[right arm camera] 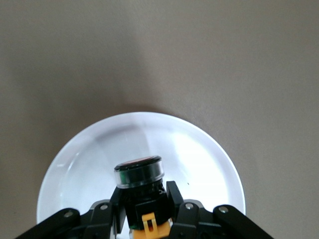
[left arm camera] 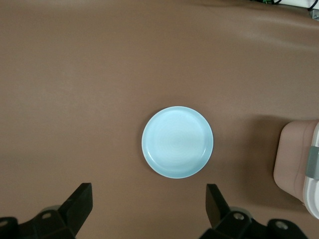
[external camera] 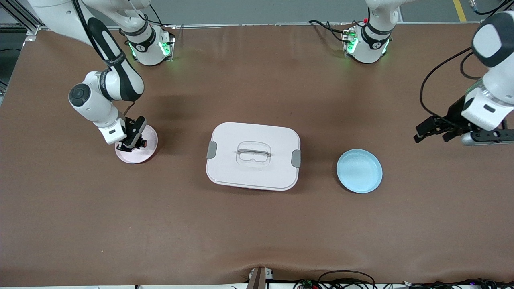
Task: Transfer orange switch to right arm and place
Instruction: 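Lower the switch onto the white plate with the right gripper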
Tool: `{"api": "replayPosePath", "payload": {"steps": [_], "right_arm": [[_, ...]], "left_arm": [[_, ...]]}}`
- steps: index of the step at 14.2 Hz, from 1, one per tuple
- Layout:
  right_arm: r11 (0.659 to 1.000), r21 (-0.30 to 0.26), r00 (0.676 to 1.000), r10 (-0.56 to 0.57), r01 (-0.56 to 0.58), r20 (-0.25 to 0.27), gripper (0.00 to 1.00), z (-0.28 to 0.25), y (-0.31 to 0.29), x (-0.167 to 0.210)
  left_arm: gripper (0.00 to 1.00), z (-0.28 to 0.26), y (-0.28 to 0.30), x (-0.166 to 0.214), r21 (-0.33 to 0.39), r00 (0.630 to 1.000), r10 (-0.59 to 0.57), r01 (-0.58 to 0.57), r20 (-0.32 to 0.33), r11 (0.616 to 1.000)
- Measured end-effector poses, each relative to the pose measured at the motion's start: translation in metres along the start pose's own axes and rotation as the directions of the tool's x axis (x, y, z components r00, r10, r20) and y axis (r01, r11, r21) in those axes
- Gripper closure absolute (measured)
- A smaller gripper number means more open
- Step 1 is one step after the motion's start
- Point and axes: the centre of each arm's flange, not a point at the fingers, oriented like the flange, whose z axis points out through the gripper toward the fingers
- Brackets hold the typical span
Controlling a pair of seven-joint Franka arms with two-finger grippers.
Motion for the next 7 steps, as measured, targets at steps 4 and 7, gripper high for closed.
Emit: {"api": "replayPosePath", "payload": {"steps": [4, 7], "right_arm": [[1.000, -0.010, 1.000, 0.005, -0.005, -0.001, 0.63, 0.012, 0.000, -0.004], [1.000, 0.007, 1.000, -0.028, 0.028, 0.004, 0.63, 0.024, -0.003, -0.006]], "left_arm": [[0.00, -0.029, 0.002, 0.003, 0.024, 1.000, 0.014, -0.014, 0.012, 1.000], [0.00, -0.043, 0.001, 0.006, 0.028, 1.000, 0.014, -0.014, 0.006, 1.000]]}}
